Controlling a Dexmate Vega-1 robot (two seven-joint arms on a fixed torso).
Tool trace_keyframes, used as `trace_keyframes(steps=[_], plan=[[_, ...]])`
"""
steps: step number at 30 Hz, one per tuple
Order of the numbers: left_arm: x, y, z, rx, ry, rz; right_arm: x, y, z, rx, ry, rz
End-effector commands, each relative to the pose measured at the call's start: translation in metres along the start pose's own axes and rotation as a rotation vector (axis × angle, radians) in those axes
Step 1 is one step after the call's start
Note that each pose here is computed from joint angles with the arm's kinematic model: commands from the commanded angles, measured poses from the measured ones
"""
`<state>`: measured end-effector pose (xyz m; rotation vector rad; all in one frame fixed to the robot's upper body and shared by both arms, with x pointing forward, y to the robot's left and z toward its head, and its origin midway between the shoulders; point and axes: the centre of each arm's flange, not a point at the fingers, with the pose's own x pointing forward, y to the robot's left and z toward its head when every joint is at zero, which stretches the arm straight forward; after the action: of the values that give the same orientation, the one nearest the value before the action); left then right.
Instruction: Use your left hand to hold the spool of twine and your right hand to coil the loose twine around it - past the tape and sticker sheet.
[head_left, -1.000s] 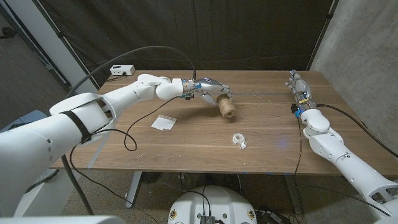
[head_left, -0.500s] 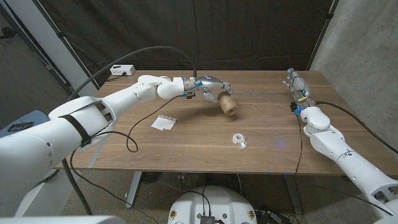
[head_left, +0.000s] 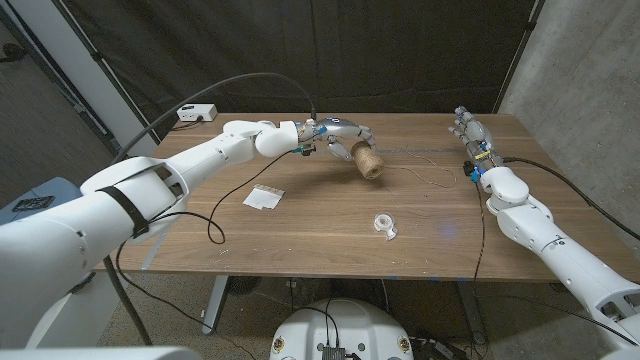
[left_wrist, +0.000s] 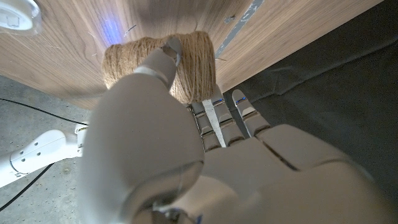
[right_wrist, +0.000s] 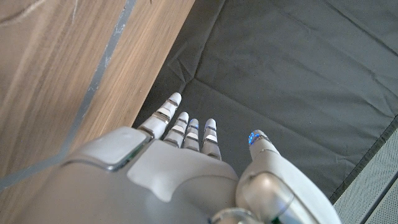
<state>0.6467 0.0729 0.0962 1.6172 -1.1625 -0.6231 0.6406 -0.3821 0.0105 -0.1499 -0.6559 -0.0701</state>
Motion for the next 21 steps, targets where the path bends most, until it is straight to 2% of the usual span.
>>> trace_keyframes(steps=[1, 21], plan=[[0.004, 0.007, -0.003, -0.009, 0.030, 0.015, 0.003, 0.007, 0.003, -0.005, -0.004, 0.046], [0.009, 0.017, -0.005, -0.025, 0.074, 0.038, 0.012, 0.012, 0.016, -0.022, -0.038, 0.100]])
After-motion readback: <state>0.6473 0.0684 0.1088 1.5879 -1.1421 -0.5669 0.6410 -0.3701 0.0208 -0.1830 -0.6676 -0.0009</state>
